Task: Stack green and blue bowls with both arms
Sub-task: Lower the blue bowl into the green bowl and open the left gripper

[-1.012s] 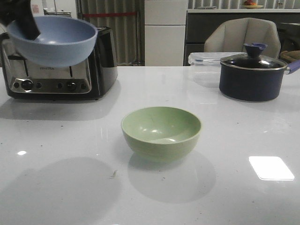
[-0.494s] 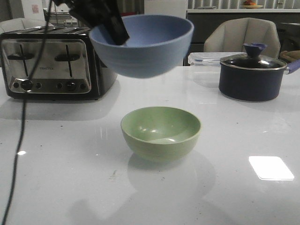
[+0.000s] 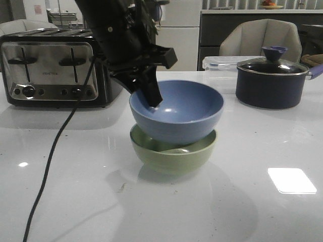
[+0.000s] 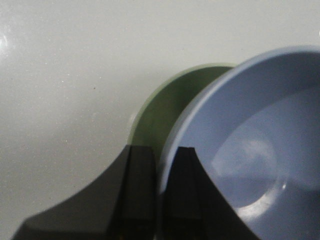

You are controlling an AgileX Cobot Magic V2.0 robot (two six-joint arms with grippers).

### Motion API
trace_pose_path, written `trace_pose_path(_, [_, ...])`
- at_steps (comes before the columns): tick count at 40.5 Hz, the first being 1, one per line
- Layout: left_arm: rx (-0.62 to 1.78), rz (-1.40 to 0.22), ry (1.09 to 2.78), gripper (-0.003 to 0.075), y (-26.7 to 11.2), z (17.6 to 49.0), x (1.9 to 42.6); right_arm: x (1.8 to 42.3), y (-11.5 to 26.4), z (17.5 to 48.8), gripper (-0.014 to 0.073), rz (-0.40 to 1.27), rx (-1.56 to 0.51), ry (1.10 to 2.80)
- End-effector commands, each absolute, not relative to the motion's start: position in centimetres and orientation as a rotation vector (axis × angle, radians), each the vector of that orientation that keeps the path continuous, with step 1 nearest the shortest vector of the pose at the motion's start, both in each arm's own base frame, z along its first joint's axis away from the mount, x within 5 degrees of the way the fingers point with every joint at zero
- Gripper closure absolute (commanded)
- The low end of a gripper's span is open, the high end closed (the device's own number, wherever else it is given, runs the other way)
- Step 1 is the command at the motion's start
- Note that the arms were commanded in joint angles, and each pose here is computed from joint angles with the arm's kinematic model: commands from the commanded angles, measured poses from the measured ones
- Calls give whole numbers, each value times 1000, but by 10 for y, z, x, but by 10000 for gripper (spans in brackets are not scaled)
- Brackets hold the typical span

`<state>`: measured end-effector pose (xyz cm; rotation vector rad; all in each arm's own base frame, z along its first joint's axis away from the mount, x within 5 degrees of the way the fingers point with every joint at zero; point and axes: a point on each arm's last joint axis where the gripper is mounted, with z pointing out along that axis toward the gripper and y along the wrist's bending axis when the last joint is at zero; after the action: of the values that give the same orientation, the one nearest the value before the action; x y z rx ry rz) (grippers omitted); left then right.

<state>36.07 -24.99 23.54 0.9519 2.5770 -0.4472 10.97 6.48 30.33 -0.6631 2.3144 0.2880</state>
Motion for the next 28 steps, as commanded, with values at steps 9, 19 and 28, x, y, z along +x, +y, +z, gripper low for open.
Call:
trace_pose_path(9, [900,-472,2456,617,-255,261,365,113,65,316,145,295,-633,2233])
trace_pose_path(19, [903,-473,2461,430,-255,261,365,113,65,316,145,295,-633,2233])
trace_pose_path(28, [903,-473,2461,221,-255,261,365,113,65,316,145,295,-633,2233])
